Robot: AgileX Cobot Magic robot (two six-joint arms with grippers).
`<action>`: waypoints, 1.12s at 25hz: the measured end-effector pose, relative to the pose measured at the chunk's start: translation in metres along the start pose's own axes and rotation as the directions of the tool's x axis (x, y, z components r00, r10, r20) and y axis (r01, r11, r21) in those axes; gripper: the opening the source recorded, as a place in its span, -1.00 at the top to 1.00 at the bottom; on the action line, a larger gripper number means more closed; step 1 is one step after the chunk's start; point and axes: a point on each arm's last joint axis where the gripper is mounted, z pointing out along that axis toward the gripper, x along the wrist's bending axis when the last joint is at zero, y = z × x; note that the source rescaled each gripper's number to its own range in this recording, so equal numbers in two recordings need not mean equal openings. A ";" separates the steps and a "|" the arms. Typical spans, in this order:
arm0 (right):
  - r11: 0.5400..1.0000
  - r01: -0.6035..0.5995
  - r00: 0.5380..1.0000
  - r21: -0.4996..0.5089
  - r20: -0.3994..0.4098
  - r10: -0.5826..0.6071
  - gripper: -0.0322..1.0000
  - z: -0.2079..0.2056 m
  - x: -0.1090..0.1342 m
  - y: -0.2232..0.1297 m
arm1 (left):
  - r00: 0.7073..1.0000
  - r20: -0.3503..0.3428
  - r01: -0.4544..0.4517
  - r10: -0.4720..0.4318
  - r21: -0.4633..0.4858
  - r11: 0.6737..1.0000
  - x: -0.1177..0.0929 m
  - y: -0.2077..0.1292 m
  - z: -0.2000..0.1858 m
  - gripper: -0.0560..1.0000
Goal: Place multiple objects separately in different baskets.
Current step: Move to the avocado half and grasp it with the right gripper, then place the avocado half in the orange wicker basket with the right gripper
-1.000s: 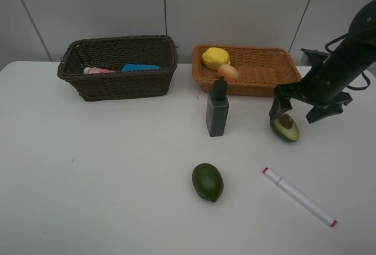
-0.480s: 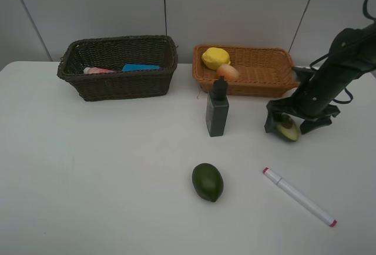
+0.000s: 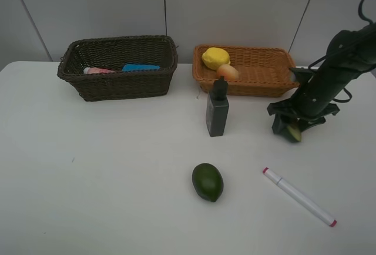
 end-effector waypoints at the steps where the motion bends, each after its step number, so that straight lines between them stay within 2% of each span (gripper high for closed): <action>1: 1.000 0.002 1.000 -0.003 0.001 -0.002 -0.16 -0.004 0.000 0.000 | 1.000 0.000 0.000 0.000 0.000 1.000 0.000 0.000 0.000 -1.00; 4: 0.998 0.010 1.000 -0.069 0.004 -0.010 -0.16 -0.030 0.002 0.002 | 1.000 0.000 0.000 0.000 0.000 1.000 0.000 0.000 0.000 -1.00; 9: 0.966 0.018 1.000 -0.260 -0.010 -0.021 -0.16 -0.094 0.014 0.006 | 1.000 0.000 0.000 0.000 0.000 1.000 0.000 0.000 0.000 -1.00; 12: 0.933 0.070 0.996 -0.353 -0.027 -0.085 -0.16 -0.122 0.040 0.021 | 1.000 0.000 0.000 0.000 0.000 1.000 0.000 0.000 0.000 -1.00; 16: 0.888 0.157 0.980 -0.432 -0.045 -0.195 -0.16 -0.138 0.084 0.050 | 1.000 0.000 0.000 0.000 0.000 1.000 0.000 0.000 0.000 -1.00; 19: 0.871 0.190 0.970 -0.453 -0.053 -0.239 -0.16 -0.136 0.106 0.074 | 1.000 0.000 0.000 0.000 0.000 1.000 0.000 0.000 0.000 -1.00; 21: 0.872 0.195 0.968 -0.450 -0.054 -0.245 -0.16 -0.128 0.110 0.091 | 1.000 0.000 0.000 0.000 0.000 1.000 0.000 0.000 0.000 -1.00; 24: 0.883 0.181 0.975 -0.432 -0.037 -0.218 -0.16 -0.103 0.103 0.116 | 1.000 0.000 0.000 0.000 0.000 1.000 0.000 0.000 0.000 -1.00; 28: 0.916 0.154 0.987 -0.372 0.025 -0.156 -0.16 -0.060 0.081 0.140 | 1.000 0.000 0.000 0.000 -0.001 1.000 0.000 0.000 0.000 -1.00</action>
